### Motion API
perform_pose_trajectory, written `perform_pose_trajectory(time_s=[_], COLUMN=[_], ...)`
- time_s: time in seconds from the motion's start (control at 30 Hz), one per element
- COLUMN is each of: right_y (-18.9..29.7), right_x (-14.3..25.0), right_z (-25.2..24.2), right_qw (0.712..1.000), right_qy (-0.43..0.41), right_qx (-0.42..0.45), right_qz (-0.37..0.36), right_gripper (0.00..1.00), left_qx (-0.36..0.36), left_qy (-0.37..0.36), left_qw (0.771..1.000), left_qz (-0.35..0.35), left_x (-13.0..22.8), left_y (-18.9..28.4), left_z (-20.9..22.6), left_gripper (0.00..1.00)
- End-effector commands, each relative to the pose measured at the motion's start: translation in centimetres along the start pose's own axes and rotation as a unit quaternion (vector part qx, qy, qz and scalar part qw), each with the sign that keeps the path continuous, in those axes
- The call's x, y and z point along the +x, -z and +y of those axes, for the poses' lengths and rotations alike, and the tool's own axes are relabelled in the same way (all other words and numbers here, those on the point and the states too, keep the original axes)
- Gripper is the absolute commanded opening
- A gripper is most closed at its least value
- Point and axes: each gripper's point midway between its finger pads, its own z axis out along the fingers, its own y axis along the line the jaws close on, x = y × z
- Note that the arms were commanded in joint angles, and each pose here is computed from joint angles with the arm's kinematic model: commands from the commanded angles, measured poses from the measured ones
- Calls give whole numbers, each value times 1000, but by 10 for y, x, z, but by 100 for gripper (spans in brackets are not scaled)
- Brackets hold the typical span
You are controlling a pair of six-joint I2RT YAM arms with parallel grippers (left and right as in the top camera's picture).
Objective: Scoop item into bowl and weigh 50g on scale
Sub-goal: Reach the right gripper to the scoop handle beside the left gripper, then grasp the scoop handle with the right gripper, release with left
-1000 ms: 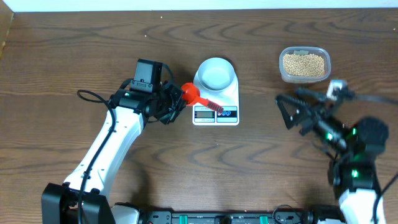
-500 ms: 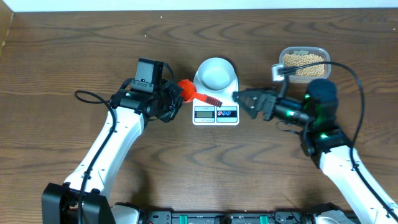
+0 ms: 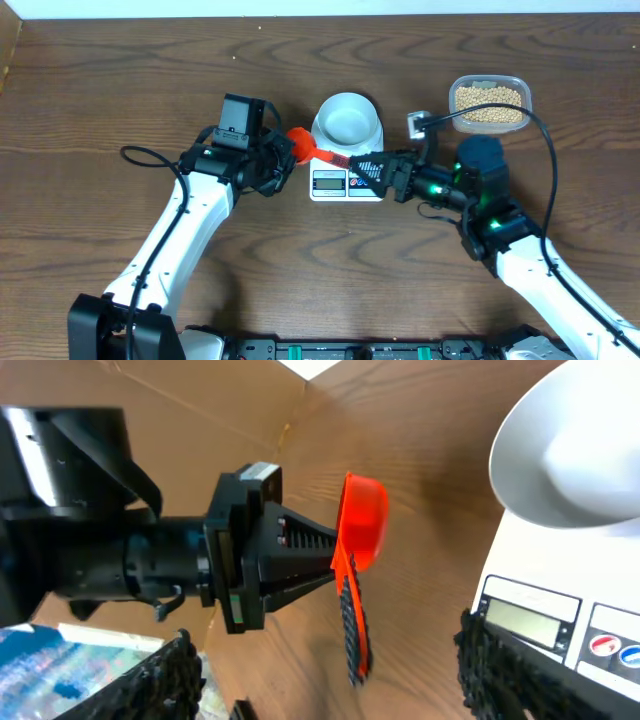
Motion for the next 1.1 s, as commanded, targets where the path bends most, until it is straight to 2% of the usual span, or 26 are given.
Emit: perform_pose_trajectory(time_s=[0.0, 0.17, 0.33, 0.83, 1.07], right_y=[-8, -14, -15, -23, -23], right_x=[-5, 2, 5, 17, 17], right_z=[1, -8, -9, -4, -4], right_qw=[1000, 1000, 1000, 1000, 1000], right_qy=[5, -2, -5, 1, 1], right_qx=[11, 18, 16, 23, 25], right_qz=[-9, 6, 11, 20, 18], right_gripper=[71, 56, 45, 33, 19], left_qx=[1, -1, -2, -1, -1], left_qy=[-13, -32, -40, -32, -32], left_qw=[1000, 999, 998, 998, 998], left_qz=[8, 31, 38, 56, 57], left_x=[12, 32, 41, 52, 52], left_y=[-1, -4, -6, -6, -6], left_z=[-6, -8, -8, -9, -9], left_gripper=[7, 7, 7, 7, 7])
